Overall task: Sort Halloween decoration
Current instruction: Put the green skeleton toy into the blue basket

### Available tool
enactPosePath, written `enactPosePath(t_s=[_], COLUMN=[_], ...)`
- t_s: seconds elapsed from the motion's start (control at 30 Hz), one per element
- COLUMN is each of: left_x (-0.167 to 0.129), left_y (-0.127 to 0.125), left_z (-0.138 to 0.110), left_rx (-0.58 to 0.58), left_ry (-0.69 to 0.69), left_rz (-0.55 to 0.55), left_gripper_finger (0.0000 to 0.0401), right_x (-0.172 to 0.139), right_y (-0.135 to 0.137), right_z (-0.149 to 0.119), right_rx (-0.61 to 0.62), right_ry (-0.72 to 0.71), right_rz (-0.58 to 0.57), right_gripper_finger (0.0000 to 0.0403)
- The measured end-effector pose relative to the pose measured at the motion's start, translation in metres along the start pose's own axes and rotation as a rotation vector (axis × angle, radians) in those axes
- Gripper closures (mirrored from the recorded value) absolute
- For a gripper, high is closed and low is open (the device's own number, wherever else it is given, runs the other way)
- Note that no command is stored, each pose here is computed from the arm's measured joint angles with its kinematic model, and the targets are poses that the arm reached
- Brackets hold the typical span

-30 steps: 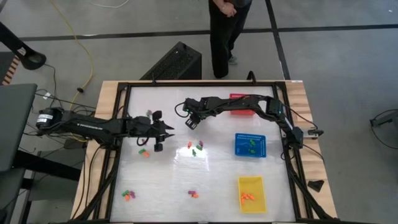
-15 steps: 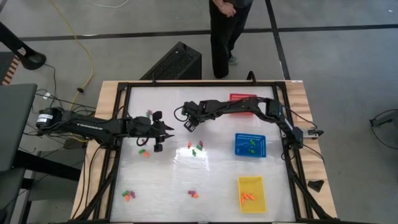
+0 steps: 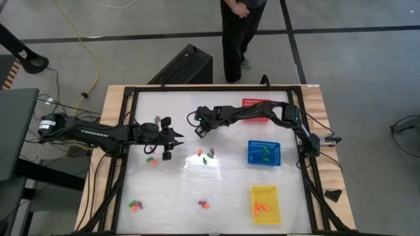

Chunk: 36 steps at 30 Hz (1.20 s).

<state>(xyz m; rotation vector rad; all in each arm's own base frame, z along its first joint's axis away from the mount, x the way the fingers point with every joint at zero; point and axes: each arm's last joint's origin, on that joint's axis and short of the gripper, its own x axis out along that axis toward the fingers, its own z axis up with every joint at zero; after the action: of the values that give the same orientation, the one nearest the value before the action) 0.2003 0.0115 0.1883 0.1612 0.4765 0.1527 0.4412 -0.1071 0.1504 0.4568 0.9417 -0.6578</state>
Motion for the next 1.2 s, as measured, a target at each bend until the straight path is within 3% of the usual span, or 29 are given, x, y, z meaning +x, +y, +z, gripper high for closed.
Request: enactPosePath(t_s=[0.17, 0.4, 0.53, 0.73, 0.97, 1.2], left_x=[0.000, 0.000, 0.000, 0.000, 0.000, 0.000], left_y=[0.000, 0.000, 0.000, 0.000, 0.000, -0.001], left_z=[0.000, -0.001, -0.001, -0.003, -0.004, -0.004], left_rx=[0.001, 0.006, 0.007, 0.022, 0.023, 0.023], left_ry=[0.000, 0.006, 0.007, 0.034, 0.041, 0.044], left_rz=[0.000, 0.000, 0.000, -0.001, -0.002, -0.003], left_gripper_finger=[0.0283, 0.0283, 0.0283, 0.0283, 0.0283, 0.0283], right_x=[0.000, -0.003, -0.015, -0.060, -0.121, -0.190], right_y=[0.000, -0.001, 0.000, -0.003, -0.014, -0.011], right_z=[0.000, 0.005, 0.010, 0.019, 0.015, -0.013], right_rx=[-0.021, -0.089, -0.134, -0.210, -0.239, -0.279], right_ry=[-0.005, 0.021, 0.047, 0.110, 0.212, 0.351], right_rz=[0.001, 0.021, 0.075, 0.268, 0.363, 0.398], right_gripper_finger=[0.0270, 0.0365, 0.0371, 0.0379, 0.0381, 0.0381])
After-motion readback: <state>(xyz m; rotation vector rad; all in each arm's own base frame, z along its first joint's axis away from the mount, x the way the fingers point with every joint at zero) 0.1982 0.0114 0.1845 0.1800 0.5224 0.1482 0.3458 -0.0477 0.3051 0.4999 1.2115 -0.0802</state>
